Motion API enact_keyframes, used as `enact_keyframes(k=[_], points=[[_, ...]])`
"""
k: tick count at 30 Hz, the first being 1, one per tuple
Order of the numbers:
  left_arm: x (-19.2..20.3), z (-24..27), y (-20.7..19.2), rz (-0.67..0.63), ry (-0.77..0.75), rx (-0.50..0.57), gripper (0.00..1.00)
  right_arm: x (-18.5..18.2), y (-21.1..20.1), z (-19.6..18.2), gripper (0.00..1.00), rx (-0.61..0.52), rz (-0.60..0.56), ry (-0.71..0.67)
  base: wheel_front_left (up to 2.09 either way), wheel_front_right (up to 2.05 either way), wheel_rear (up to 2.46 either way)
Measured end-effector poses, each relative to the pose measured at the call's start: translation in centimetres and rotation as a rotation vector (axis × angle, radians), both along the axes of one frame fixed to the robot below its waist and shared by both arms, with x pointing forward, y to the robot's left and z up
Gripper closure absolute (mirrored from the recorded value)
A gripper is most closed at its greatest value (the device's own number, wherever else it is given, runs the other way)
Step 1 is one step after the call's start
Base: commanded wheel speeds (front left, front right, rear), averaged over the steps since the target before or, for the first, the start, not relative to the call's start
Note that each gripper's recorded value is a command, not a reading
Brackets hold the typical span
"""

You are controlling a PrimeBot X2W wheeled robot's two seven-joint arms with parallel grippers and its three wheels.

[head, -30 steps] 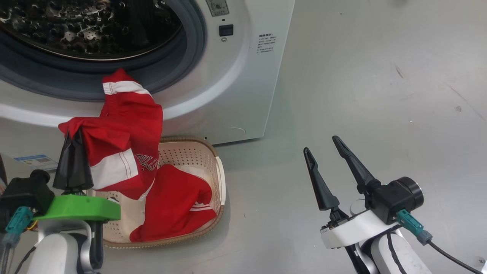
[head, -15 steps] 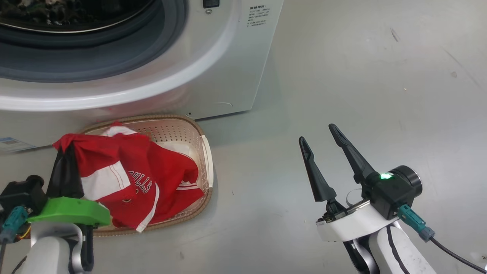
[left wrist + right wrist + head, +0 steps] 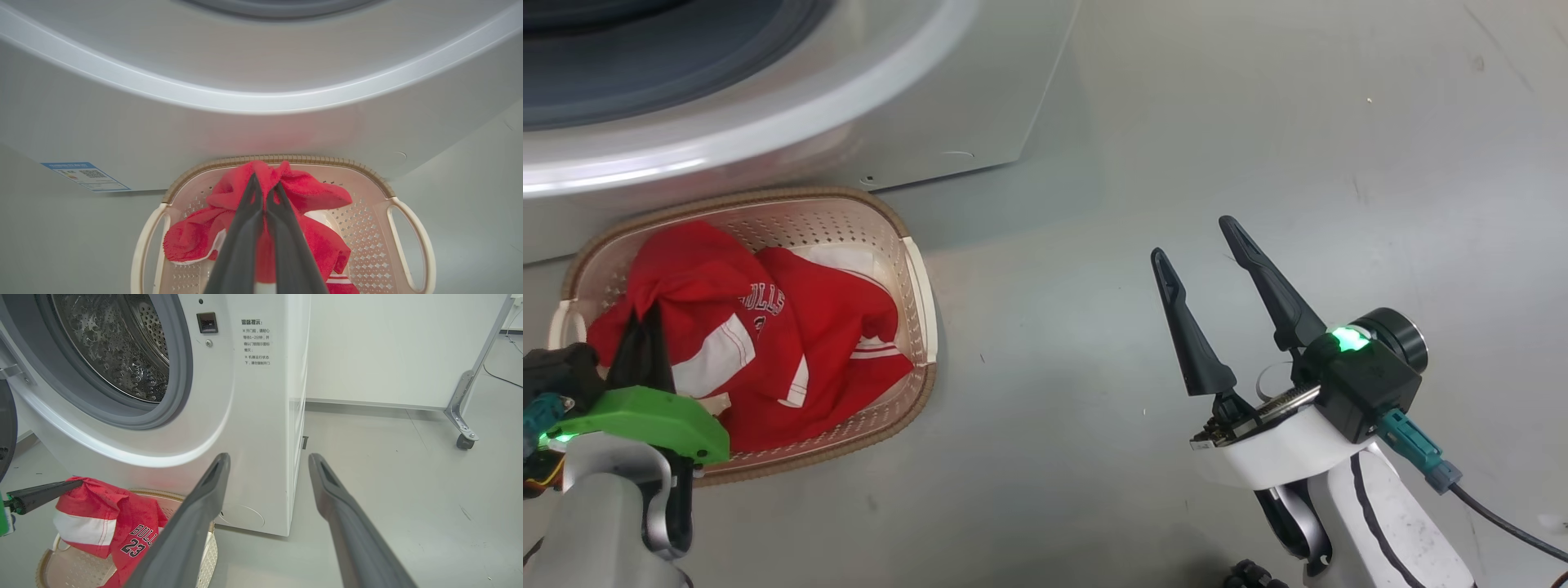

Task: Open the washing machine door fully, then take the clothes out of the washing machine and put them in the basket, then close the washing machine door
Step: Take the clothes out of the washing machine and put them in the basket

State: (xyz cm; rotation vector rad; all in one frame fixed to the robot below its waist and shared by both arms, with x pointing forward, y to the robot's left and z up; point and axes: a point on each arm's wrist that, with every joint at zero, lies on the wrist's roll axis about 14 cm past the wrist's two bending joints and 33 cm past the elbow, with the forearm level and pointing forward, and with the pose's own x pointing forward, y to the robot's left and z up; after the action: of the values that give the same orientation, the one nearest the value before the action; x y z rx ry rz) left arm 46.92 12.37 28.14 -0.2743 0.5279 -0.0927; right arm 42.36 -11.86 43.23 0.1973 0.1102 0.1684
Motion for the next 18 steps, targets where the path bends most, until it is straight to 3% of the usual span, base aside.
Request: enact_keyframes(k=[10,18], points=[[-1.7,-7.2,-2.3,-0.066,0.238,-0.009,1.00,1.1,-0.9,-2.1,0.00,-0.024,-0.015,0.041,0.00,0.00,0.00],[-3.0,-10.0,-3.2,-0.082,0.358,-0.041,1.00,1.2,-1.6,-2.9,0.00,-0.038,-0.035,0.064,0.00,0.00,0.00]])
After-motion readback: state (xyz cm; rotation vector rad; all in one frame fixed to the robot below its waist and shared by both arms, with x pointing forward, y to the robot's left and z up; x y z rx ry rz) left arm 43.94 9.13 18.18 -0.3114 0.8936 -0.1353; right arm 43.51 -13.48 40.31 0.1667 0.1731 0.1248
